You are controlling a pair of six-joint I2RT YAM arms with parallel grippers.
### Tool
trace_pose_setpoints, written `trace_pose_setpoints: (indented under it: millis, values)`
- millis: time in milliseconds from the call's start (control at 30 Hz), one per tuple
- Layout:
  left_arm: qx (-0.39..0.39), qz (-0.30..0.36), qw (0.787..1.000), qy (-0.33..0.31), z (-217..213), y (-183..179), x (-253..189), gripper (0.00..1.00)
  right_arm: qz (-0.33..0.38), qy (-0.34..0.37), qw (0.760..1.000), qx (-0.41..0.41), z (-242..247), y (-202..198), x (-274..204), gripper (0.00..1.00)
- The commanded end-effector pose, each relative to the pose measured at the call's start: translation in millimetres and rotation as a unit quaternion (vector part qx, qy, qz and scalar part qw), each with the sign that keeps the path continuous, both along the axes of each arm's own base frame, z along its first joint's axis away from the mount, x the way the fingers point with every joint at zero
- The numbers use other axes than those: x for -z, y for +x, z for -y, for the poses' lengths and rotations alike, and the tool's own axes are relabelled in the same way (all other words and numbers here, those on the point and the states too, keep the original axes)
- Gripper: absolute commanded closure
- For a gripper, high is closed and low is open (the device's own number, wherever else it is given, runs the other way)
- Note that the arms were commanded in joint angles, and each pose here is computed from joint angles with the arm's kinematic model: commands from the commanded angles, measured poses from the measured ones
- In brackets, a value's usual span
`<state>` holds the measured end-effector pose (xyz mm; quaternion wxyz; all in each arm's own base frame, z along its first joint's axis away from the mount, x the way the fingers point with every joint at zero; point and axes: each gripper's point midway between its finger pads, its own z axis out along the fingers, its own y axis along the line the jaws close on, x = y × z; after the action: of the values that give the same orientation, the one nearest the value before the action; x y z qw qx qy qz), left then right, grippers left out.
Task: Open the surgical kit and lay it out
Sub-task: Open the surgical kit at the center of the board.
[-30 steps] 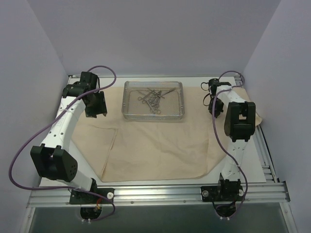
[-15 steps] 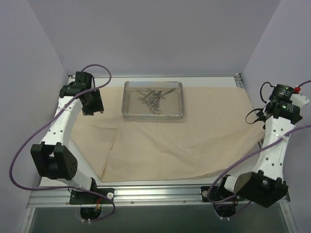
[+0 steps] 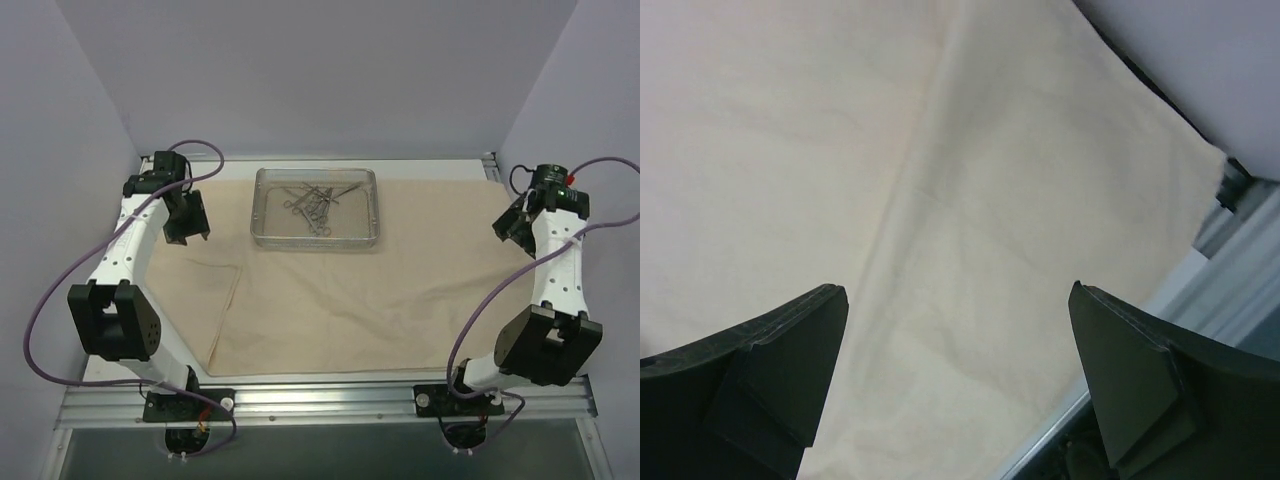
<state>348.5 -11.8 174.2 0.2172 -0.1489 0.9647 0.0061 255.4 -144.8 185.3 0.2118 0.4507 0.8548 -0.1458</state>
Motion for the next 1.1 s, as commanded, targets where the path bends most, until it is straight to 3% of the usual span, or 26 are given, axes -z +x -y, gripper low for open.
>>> trace_pose_setpoints:
  millis: [0,133,200,333,633,900,1067]
  values:
    - [-0.003,-0.037,0.999,0.001,0.1,-7.4,14.6,0.42,0.061,-0.021,0.996,-0.069,-29.0,68.0,-29.2,0.00]
    - [-0.012,-0.096,0.995,0.023,2.5,-18.5,36.5,0.42,0.059,-0.013,0.980,-0.189,-102.1,129.4,-22.7,0.00]
    - [-0.014,-0.128,0.991,0.039,8.0,-24.2,44.8,0.43,0.042,-0.011,0.972,-0.232,-134.6,145.1,-12.9,0.00]
    - [-0.014,-0.163,0.985,0.055,27.3,-18.1,64.3,0.46,0.079,0.029,0.951,-0.297,-194.4,158.4,-19.9,0.00]
    - [-0.028,-0.172,0.985,0.000,70.1,-15.8,87.1,0.46,0.086,0.044,0.946,-0.309,-194.0,126.3,-12.9,0.00]
    - [-0.044,-0.165,0.985,-0.017,81.5,-9.5,105.5,0.38,0.109,0.047,0.950,-0.290,-164.3,110.6,-27.4,0.00]
    - [-0.055,-0.166,0.985,-0.010,80.1,-4.4,117.2,0.38,0.108,0.057,0.955,-0.270,-147.5,103.9,-23.6,0.00]
